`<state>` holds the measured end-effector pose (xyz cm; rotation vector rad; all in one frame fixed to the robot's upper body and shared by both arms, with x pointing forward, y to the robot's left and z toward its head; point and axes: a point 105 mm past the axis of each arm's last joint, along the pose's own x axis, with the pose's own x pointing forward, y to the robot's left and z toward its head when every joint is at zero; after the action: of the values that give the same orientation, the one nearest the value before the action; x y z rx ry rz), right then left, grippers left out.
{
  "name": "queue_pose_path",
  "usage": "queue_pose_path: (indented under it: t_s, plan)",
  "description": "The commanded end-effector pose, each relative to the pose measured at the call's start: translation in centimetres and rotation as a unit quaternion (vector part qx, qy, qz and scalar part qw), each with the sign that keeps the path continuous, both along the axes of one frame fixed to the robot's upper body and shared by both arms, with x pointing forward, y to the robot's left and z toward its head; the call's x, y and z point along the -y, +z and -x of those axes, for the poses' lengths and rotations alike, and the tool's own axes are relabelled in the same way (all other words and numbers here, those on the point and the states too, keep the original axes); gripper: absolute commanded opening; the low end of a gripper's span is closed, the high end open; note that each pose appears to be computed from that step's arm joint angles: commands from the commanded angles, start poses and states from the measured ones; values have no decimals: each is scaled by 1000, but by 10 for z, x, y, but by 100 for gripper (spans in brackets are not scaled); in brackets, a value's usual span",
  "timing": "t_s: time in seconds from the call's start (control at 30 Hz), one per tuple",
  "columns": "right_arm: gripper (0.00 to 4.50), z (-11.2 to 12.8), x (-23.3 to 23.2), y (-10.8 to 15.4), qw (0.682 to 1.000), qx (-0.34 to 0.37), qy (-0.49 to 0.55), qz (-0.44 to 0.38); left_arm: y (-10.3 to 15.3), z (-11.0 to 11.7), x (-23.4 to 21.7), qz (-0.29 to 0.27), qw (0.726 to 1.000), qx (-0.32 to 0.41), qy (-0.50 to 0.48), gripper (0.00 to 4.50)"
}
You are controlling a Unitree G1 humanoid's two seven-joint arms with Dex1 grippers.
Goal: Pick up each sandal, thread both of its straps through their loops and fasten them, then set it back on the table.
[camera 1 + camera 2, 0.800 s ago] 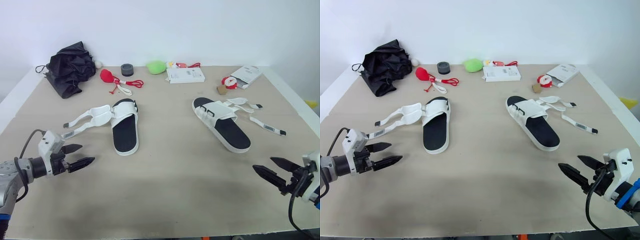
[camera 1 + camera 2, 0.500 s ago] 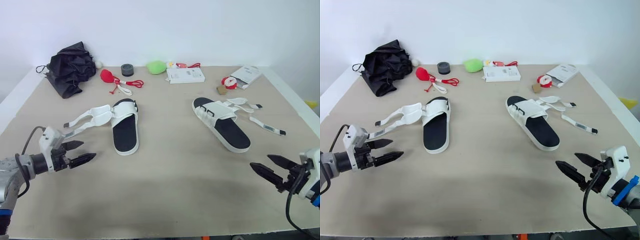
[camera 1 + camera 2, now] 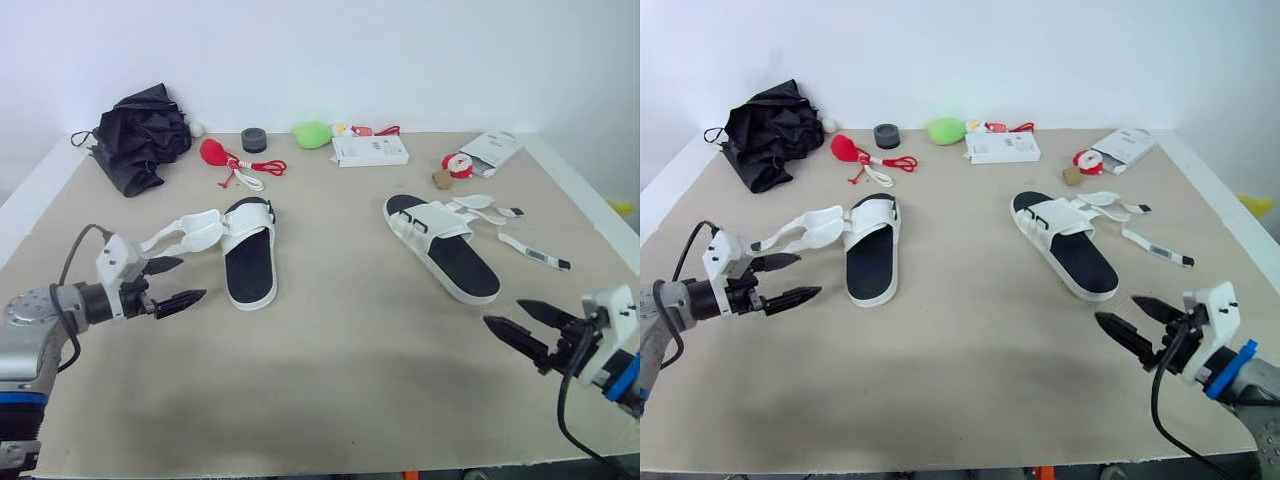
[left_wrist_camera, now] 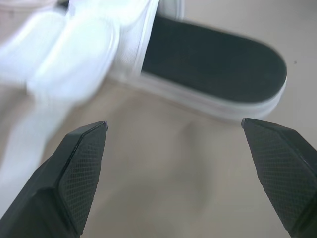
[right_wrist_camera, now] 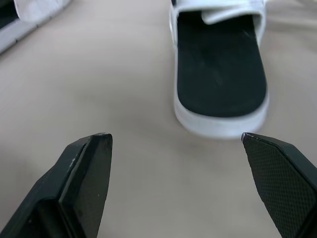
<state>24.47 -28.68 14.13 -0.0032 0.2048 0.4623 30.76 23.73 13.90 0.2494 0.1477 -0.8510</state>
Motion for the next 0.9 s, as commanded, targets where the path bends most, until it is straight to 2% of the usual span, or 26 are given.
queue_pose_path:
  t_s: [0.03, 0.2, 0.33, 0.43, 0.57, 0.7, 0.9]
  plan:
    - [448, -28, -13, 24, 999, 49, -14, 13, 30, -5, 35, 6, 995, 83, -51, 450]
    - [448, -68, -23, 25, 996, 57, -47, 54, 43, -2, 80, 22, 986, 127, -110, 450]
    - [448, -100, -27, 30, 994, 54, -80, 49, 53, 6, 111, 35, 974, 149, -167, 450]
    - [448, -127, -21, 25, 991, 36, -123, 39, 61, 11, 139, 50, 963, 161, -211, 450]
    - [448, -146, -23, 16, 990, 24, -137, 24, 61, 10, 158, 62, 956, 162, -235, 450]
    - [448, -148, -42, 14, 994, 25, -109, 4, 60, 3, 167, 71, 956, 168, -231, 450]
    - [448, -127, -44, 24, 996, 45, -80, -23, 60, -7, 168, 77, 957, 172, -219, 450]
